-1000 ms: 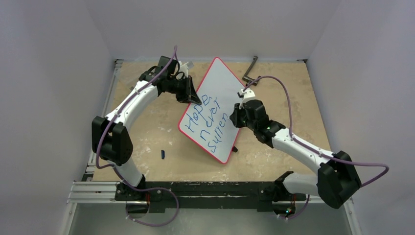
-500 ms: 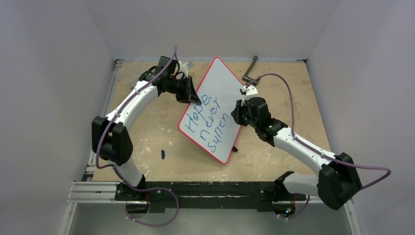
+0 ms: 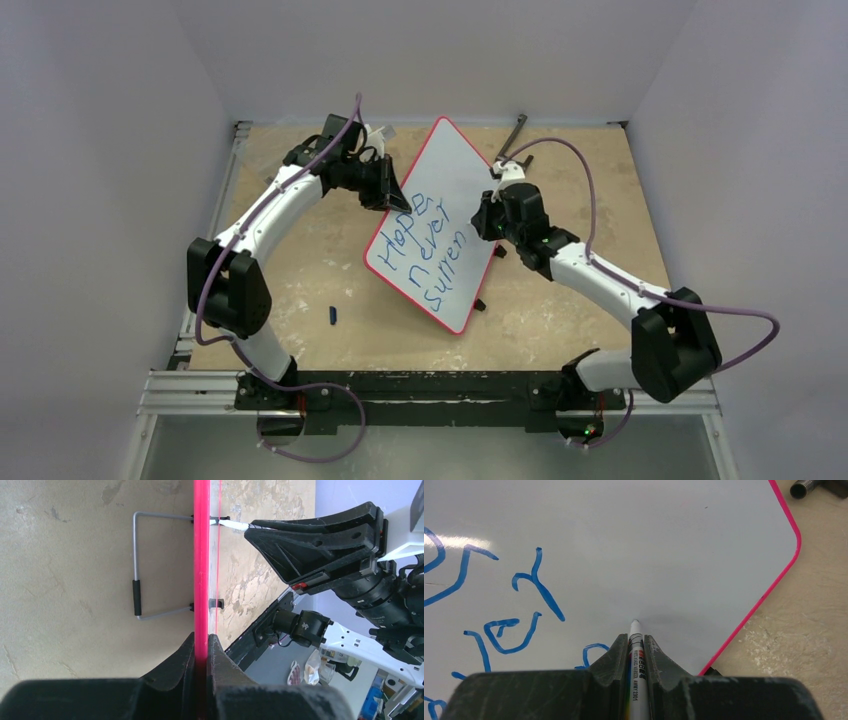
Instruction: Write a sentence on the whiteboard
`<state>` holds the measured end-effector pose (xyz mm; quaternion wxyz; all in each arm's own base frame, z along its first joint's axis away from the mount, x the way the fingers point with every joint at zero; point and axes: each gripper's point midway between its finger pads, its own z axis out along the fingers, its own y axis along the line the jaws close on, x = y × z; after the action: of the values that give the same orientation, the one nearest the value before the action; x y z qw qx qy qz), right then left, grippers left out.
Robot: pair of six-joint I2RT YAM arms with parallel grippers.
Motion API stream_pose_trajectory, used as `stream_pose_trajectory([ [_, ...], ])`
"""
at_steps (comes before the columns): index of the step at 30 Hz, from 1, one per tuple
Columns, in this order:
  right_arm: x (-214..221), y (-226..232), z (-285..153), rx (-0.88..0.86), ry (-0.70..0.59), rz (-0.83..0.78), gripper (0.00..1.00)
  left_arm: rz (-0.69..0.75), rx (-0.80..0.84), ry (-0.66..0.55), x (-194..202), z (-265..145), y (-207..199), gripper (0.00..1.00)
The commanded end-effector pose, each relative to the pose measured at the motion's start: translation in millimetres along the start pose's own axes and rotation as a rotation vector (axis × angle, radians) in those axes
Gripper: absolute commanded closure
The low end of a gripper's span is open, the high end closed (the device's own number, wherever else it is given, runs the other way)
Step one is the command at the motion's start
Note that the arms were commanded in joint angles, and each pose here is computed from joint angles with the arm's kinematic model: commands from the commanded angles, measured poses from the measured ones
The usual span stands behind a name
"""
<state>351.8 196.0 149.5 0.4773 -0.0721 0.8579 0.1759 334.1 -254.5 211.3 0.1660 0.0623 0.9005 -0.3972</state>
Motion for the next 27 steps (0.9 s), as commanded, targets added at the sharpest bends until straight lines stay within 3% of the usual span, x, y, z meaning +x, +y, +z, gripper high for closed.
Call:
stream_pose_trajectory([
  [1,-32.5,12.8,3.0,-0.052,-0.076,0.003,1.0,0.054,-0.029,-0.093,-14.6,-19.0,-5.5,1.0],
  [15,-24.5,28.0,1.6,-0.148,-0.056,0.001,1.0,0.052,-0.029,-0.091,-14.3,-18.0,-4.8,1.0],
  [27,7.6,26.3,-6.6,-0.178,-0.004,0.017,1.0,0.055,-0.031,-0.095,-14.8,-19.4,-5.6,1.0],
])
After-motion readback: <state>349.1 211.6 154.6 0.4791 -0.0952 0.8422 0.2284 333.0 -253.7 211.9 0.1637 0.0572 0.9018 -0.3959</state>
